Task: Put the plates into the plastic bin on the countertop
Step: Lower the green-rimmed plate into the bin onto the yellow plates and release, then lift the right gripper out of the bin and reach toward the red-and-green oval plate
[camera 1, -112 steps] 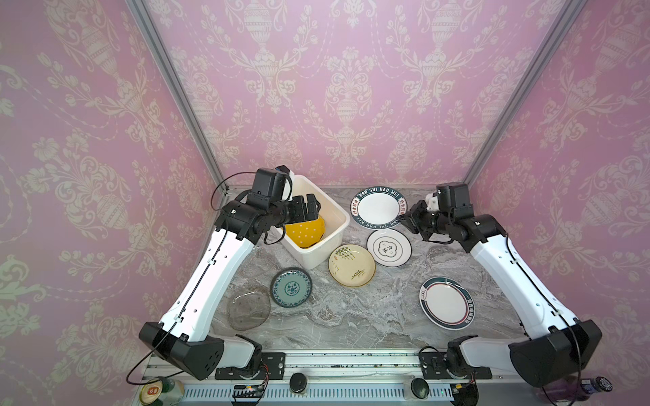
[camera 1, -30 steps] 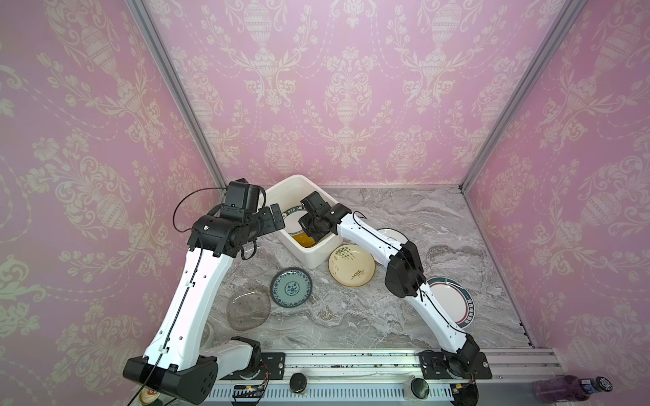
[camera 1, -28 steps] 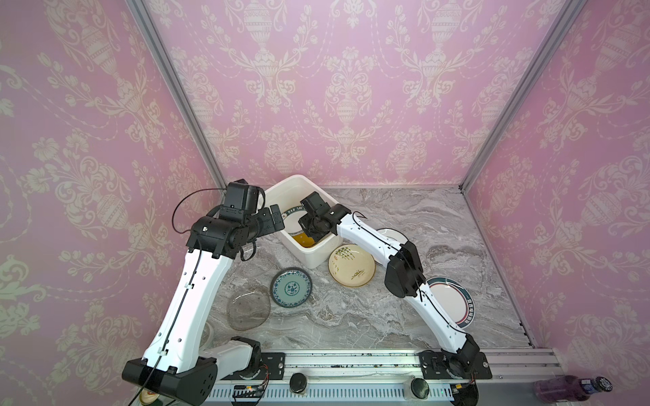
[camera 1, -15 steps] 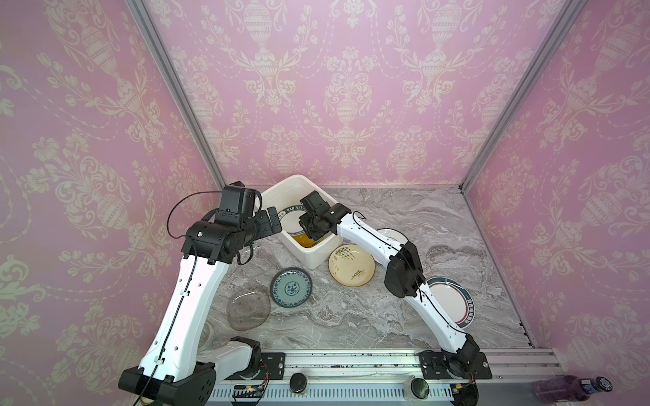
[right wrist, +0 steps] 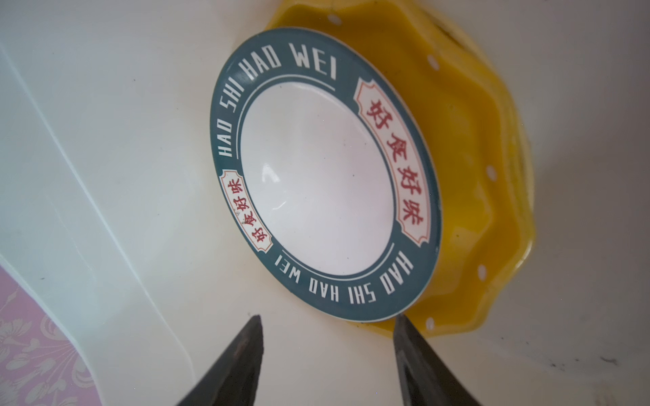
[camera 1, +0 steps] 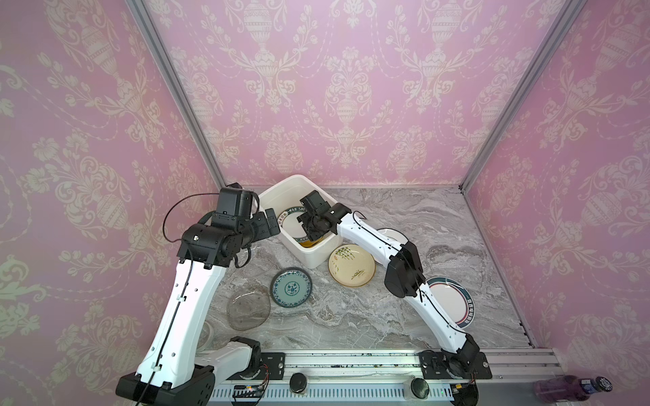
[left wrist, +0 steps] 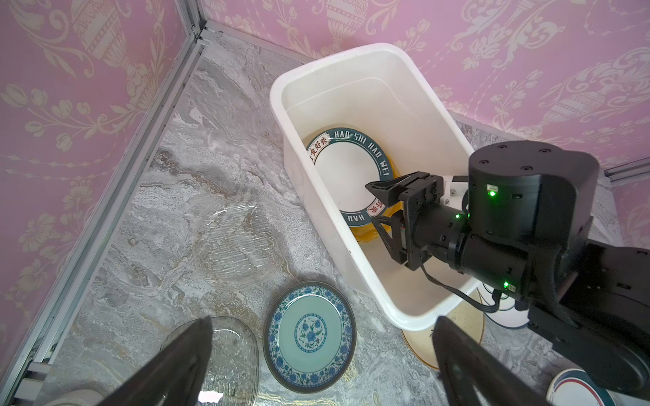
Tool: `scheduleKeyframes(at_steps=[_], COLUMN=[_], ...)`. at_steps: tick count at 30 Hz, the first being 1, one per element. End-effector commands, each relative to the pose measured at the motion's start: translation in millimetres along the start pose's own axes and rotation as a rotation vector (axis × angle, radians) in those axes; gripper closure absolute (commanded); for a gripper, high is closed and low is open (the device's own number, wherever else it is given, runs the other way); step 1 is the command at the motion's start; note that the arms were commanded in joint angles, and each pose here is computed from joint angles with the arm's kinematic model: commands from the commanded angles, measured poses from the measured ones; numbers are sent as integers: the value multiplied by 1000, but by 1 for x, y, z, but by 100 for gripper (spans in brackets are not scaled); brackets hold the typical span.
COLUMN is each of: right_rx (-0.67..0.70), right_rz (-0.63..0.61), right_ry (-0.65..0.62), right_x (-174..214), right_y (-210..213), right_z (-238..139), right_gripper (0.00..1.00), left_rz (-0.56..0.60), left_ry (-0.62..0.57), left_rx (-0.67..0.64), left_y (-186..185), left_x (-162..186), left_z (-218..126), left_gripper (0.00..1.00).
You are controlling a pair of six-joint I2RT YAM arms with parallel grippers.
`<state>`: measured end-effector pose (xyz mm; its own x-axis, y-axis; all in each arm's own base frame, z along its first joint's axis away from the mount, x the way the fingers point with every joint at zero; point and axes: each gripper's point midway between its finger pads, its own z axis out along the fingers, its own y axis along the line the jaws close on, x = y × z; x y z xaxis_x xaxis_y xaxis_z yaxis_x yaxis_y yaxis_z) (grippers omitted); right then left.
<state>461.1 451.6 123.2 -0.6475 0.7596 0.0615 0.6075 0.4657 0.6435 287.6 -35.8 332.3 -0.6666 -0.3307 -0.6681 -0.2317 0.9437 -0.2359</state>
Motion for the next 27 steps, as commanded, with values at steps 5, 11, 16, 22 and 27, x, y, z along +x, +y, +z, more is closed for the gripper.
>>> scheduleKeyframes(at_steps=[5,11,16,22,27], right_rx=[-60,-179,-214,-196,-150], right_rz=[-63,-232,-375,-570,-761], right_ry=[-22,-17,-23,-57,-138], right_x=[-6,1,5,4,-10], right_y=[19,57,72,72,56], right_z=[-8,-50,-95,-163,-231], right_gripper=[32,22,2,0,0], left_rz=[-18,-66,-101,-124,-131], left_ry=[-24,-81,-114,-211,-210], left_rx=[-43,-25,10,125,301], left_y=[14,17,15,4,-25], left_x=[-2,-8,-12,-22,-26], left_z=[-11,-25,-40,-65,-82], left_gripper=[1,1,1,1,1])
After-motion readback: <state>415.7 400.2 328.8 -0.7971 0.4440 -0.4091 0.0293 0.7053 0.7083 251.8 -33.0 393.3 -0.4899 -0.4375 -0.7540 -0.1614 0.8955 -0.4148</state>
